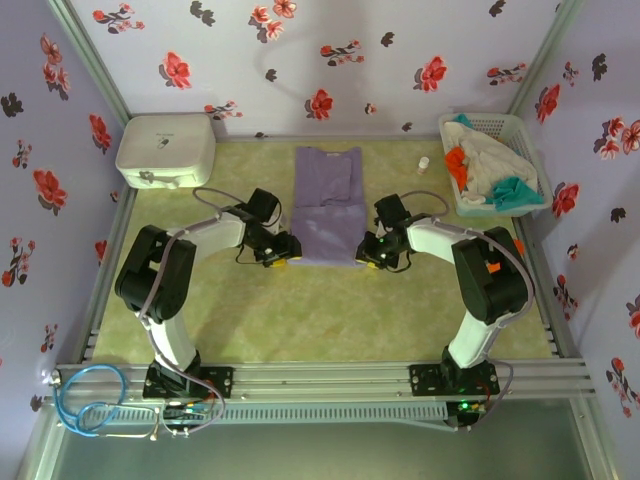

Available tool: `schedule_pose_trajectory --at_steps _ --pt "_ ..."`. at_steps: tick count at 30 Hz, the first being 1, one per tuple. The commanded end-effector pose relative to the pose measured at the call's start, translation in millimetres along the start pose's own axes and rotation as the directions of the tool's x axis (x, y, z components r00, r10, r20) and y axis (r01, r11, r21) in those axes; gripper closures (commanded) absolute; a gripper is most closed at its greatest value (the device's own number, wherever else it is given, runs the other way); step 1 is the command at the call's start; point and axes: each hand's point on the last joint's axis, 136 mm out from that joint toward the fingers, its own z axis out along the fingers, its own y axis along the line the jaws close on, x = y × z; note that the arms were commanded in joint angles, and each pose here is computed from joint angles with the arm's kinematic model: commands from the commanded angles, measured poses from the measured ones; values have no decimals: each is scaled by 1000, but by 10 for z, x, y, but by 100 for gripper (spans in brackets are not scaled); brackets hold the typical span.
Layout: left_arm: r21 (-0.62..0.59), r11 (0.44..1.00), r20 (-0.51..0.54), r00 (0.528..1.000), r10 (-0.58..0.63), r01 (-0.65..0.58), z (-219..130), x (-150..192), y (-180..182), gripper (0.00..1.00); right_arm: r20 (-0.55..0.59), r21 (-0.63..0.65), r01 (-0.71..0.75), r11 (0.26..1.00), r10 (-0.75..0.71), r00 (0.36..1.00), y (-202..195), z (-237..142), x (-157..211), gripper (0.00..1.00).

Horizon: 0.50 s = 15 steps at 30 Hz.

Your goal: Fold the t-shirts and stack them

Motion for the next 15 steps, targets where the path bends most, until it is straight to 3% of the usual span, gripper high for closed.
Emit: schedule_pose_trajectory --at_steps 1,9,15 --pt "-3 1000 -6 1000 -11 11 43 -27 -16 52 38 -13 -2 1000 2 999 62 1 -82 80" --pt "-80 997 -2 1000 -7 6 -68 -4 101 49 67 -33 -28 999 30 997 102 -3 -137 99" --pt "-76 997 -30 999 -29 27 40 -5 118 50 62 -71 -45 996 50 997 176 21 -164 100"
